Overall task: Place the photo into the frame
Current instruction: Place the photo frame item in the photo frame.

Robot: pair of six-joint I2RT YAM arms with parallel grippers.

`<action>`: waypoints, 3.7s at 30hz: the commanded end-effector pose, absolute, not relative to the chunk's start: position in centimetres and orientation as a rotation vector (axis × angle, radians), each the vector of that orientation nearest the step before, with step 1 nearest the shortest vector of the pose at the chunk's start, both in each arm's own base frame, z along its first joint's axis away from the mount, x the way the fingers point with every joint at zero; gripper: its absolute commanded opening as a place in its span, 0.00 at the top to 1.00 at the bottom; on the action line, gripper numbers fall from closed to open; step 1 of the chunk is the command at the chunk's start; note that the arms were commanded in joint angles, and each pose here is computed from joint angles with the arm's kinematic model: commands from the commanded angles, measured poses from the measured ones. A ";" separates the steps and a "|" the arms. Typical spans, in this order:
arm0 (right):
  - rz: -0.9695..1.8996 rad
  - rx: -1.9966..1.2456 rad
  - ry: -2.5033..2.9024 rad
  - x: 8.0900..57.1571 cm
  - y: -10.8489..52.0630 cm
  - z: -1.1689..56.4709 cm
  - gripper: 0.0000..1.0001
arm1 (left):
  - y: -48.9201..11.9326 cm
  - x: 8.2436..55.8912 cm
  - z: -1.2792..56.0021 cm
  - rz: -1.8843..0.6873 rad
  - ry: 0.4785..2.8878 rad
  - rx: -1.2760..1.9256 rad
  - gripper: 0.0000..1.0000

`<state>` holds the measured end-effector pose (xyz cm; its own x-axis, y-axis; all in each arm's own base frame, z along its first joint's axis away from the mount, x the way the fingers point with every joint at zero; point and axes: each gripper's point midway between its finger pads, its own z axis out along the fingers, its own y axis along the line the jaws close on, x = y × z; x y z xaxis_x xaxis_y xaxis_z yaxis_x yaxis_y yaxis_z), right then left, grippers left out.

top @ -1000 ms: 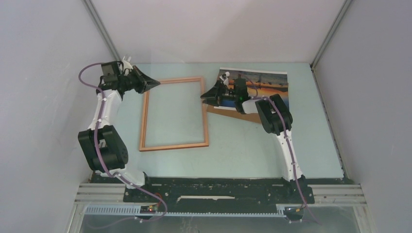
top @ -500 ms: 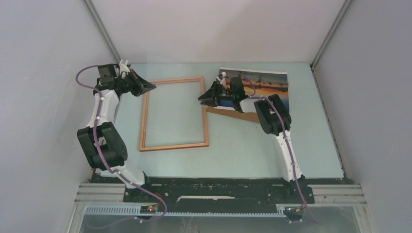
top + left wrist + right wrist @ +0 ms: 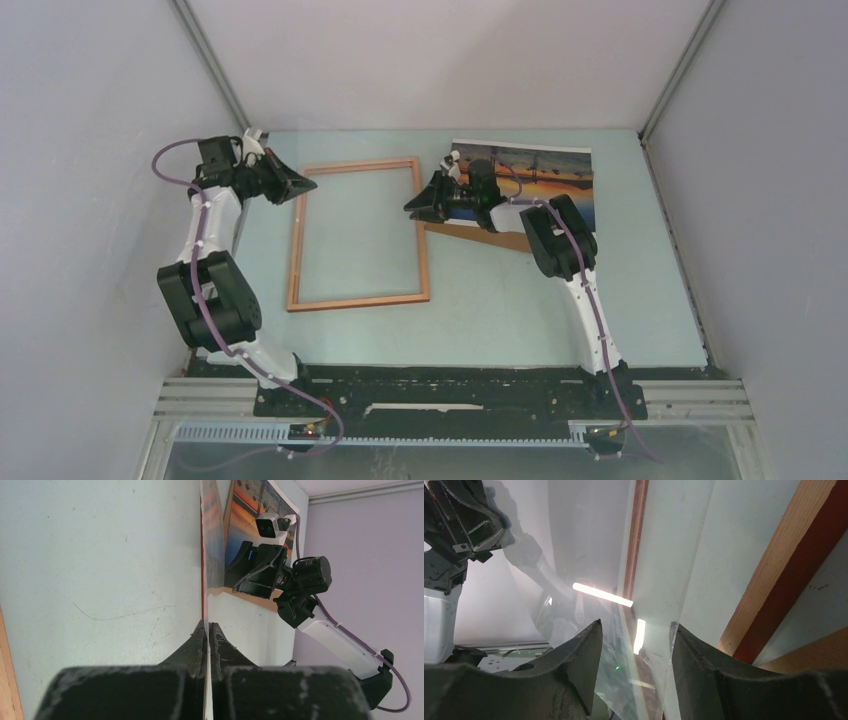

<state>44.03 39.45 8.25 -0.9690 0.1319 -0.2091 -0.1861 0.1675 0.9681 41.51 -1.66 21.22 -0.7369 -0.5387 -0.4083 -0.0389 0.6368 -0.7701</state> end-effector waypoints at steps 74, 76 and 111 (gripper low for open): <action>1.878 -0.165 2.135 43.7 41.2 9.3 0.40 | -0.7 43.3 19.1 -1.081 2.107 -0.266 1.00; 1.863 -0.172 2.134 43.8 41.0 9.5 0.40 | -0.9 43.3 19.0 -1.082 2.111 -0.271 1.00; 1.835 -0.173 2.104 44.1 39.3 11.4 0.39 | -1.9 42.1 18.0 -1.077 2.163 -0.343 1.00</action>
